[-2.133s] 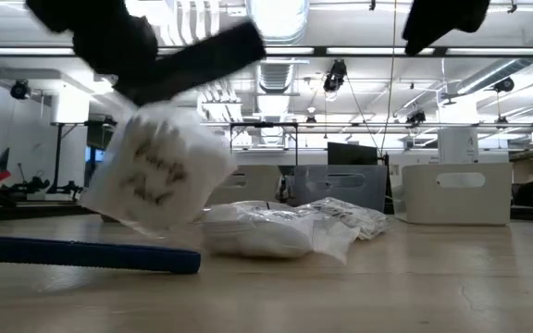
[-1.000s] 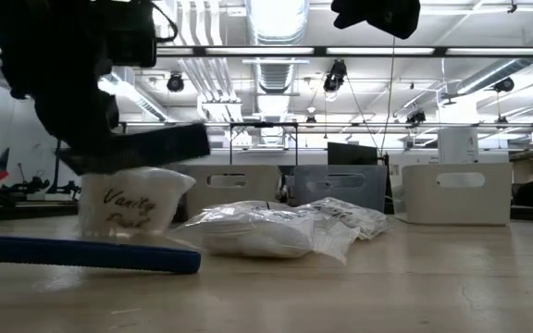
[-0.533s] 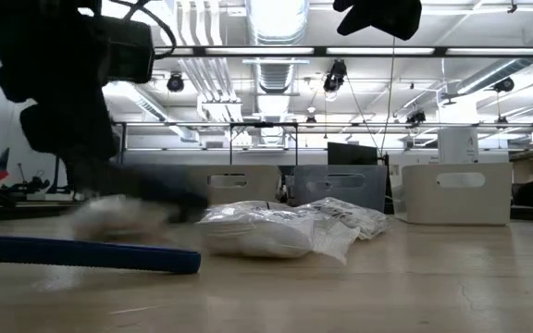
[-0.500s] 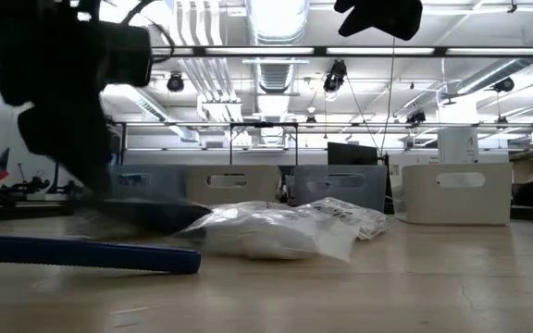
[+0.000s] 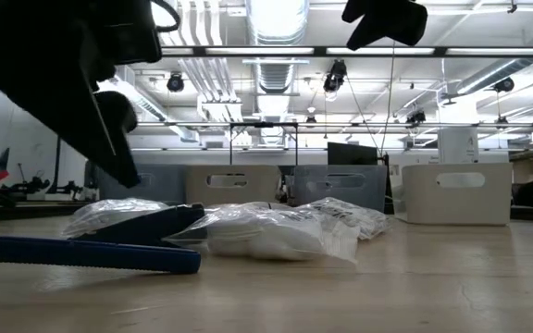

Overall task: Pick & Place Travel size toiletries
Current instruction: Put the blue shave cream into the white bin

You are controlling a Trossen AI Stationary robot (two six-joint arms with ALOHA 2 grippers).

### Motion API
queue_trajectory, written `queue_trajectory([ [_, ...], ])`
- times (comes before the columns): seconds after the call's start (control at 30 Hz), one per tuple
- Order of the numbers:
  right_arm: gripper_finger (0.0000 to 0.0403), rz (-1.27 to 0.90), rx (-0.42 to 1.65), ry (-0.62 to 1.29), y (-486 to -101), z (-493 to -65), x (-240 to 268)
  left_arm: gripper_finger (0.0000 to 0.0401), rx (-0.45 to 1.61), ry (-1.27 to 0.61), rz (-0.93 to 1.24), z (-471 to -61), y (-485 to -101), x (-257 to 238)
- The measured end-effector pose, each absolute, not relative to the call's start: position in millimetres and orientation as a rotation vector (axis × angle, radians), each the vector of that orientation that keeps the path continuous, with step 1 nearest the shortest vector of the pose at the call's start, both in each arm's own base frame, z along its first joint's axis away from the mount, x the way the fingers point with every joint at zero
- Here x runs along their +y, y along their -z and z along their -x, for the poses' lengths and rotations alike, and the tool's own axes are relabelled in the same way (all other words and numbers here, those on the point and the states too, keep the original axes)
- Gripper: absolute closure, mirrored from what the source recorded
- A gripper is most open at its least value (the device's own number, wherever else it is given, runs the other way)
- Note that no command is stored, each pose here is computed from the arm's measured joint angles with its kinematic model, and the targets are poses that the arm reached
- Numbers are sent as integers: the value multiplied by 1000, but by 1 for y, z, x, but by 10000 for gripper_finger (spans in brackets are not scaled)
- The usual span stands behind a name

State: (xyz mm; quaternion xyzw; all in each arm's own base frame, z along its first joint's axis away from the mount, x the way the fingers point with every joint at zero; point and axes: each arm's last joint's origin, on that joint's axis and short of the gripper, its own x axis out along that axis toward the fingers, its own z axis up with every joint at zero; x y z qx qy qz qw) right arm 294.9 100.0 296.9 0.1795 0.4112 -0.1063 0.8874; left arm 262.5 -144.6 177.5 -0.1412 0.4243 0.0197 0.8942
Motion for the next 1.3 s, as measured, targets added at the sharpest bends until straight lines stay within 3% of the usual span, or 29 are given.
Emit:
queue_trajectory([
  [0.53, 188, -390, 892, 252, -283, -292, 99, 103, 977, -98, 178, -298, -134, -165],
  [1.03, 213, -448, 902, 240, -283, -292, 100, 267, 972, -109, 123, -298, -134, -164],
  [1.3, 238, -509, 865, 224, -298, -295, 102, 289, 934, -129, 59, -297, -145, -157],
])
